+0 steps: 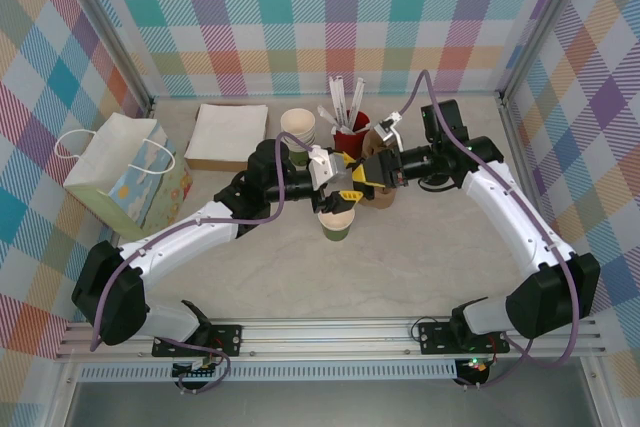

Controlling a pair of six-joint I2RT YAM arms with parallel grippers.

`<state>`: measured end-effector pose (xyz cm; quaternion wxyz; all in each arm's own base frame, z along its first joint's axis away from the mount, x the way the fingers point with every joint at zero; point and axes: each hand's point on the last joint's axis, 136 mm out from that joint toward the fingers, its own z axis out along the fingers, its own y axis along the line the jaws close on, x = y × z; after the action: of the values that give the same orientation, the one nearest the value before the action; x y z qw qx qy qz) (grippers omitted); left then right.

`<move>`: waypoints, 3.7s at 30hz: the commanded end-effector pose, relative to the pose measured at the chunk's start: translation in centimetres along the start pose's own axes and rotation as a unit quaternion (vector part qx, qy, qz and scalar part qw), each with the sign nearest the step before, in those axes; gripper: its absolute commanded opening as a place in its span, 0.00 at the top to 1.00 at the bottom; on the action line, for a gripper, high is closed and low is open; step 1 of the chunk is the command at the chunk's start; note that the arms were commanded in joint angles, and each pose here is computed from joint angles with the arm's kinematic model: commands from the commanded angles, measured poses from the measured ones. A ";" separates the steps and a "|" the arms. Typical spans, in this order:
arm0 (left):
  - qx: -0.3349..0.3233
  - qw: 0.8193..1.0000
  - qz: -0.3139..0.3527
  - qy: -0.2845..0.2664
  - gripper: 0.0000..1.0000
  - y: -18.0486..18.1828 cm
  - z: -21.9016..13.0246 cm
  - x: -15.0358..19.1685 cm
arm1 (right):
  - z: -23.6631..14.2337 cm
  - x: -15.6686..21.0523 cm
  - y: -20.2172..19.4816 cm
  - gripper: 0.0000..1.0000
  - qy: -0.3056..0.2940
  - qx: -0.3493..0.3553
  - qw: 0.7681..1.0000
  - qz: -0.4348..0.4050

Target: Pack the takeout coffee

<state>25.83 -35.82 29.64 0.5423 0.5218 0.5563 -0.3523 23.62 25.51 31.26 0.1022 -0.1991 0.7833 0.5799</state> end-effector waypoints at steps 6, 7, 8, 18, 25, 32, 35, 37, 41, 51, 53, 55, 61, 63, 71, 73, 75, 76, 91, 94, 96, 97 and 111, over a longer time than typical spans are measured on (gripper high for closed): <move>0.010 0.999 0.026 -0.023 0.34 -0.2 0.1 -2.3 | 0.2 0.2 -0.7 0.66 0.008 0.023 1.000 -0.006; 0.009 0.999 0.026 -0.022 0.34 -0.2 0.1 -2.4 | 0.3 0.2 -0.8 0.66 0.009 0.026 1.000 -0.005; 0.009 0.999 0.027 -0.022 0.34 -0.2 0.1 -2.4 | 0.3 0.3 -1.0 0.66 0.009 0.029 1.000 -0.005; 0.007 0.999 0.026 -0.019 0.34 -0.1 0.1 -2.3 | 0.4 0.5 -1.9 0.68 0.013 0.045 0.999 0.004; 0.006 1.000 0.025 -0.018 0.34 -0.1 0.1 -2.3 | 0.8 0.5 -2.0 0.85 0.018 0.041 0.999 0.007; -0.008 0.999 0.031 -0.004 0.27 -0.1 -0.7 -2.1 | 0.6 0.3 -1.2 0.93 0.005 0.034 0.999 -0.004; -0.015 0.999 0.035 0.002 0.22 -0.3 -1.4 -1.8 | 0.5 0.3 -1.1 0.93 0.001 0.031 0.999 -0.009; -0.021 0.999 0.036 0.006 0.18 -0.5 -1.9 -1.6 | 0.5 0.4 -1.0 0.94 0.002 0.028 1.000 -0.009; -0.018 0.999 0.034 0.006 0.05 -1.1 -2.5 -1.2 | 0.5 0.4 -0.3 0.94 0.006 0.009 1.000 -0.013; -0.023 0.999 0.033 -0.028 0.00 -0.1 -1.0 -1.7 | 1.3 0.5 1.6 0.94 0.022 -0.034 0.999 -0.027; -0.017 0.999 0.034 -0.030 0.00 -0.1 -0.6 -1.8 | 1.4 0.5 1.7 0.94 0.023 -0.035 0.999 -0.027; -0.005 0.999 0.032 -0.030 0.00 -0.4 -0.3 -1.7 | 1.5 0.4 1.8 0.94 0.021 -0.039 0.999 -0.028; 0.007 0.999 0.030 -0.025 0.00 -0.8 0.1 -1.0 | 1.5 0.2 2.1 0.94 0.021 -0.043 0.998 -0.030; 0.004 0.999 0.031 -0.024 0.00 -0.7 0.0 -0.9 | 1.6 0.2 2.1 0.94 0.023 -0.045 0.998 -0.028; -0.006 0.999 0.037 -0.008 0.09 -0.4 -0.1 -0.6 | 1.7 0.2 1.9 0.92 0.021 -0.040 0.999 -0.030; -0.008 0.999 0.039 -0.003 0.11 -0.4 -0.2 -0.4 | 1.7 0.2 1.9 0.91 0.021 -0.037 0.999 -0.031; -0.011 0.999 0.039 0.003 0.13 -0.3 -0.3 -0.2 | 1.6 0.3 1.7 0.90 0.022 -0.029 0.999 -0.030; -0.010 0.999 0.039 0.006 0.14 -0.4 -0.4 -0.1 | 1.6 0.4 1.6 0.88 0.023 -0.024 0.999 -0.030; -0.008 0.999 0.039 0.018 0.16 -0.4 -0.4 0.1 | 1.2 0.9 -1.5 0.28 0.015 0.081 0.996 -0.027; -0.008 0.999 0.038 0.018 0.16 -0.3 -0.3 0.0 | 1.9 1.1 -1.6 0.21 0.023 0.074 0.997 -0.024; -0.007 0.999 0.038 0.018 0.16 -0.3 -0.2 0.0 | 2.4 1.1 -1.8 0.19 0.029 0.073 0.997 -0.023; -0.006 0.999 0.038 0.018 0.16 -0.3 -0.2 0.0 | 2.6 1.1 -1.8 0.19 0.031 0.073 0.997 -0.023; -0.006 0.999 0.034 0.024 0.12 -0.3 -0.1 0.3 | 3.3 1.3 -2.1 0.52 0.038 0.075 0.996 -0.013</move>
<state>26.07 -35.09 27.05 0.5242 0.5381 0.5822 -0.3110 23.34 27.67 27.47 0.0899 -0.2145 0.8307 0.5058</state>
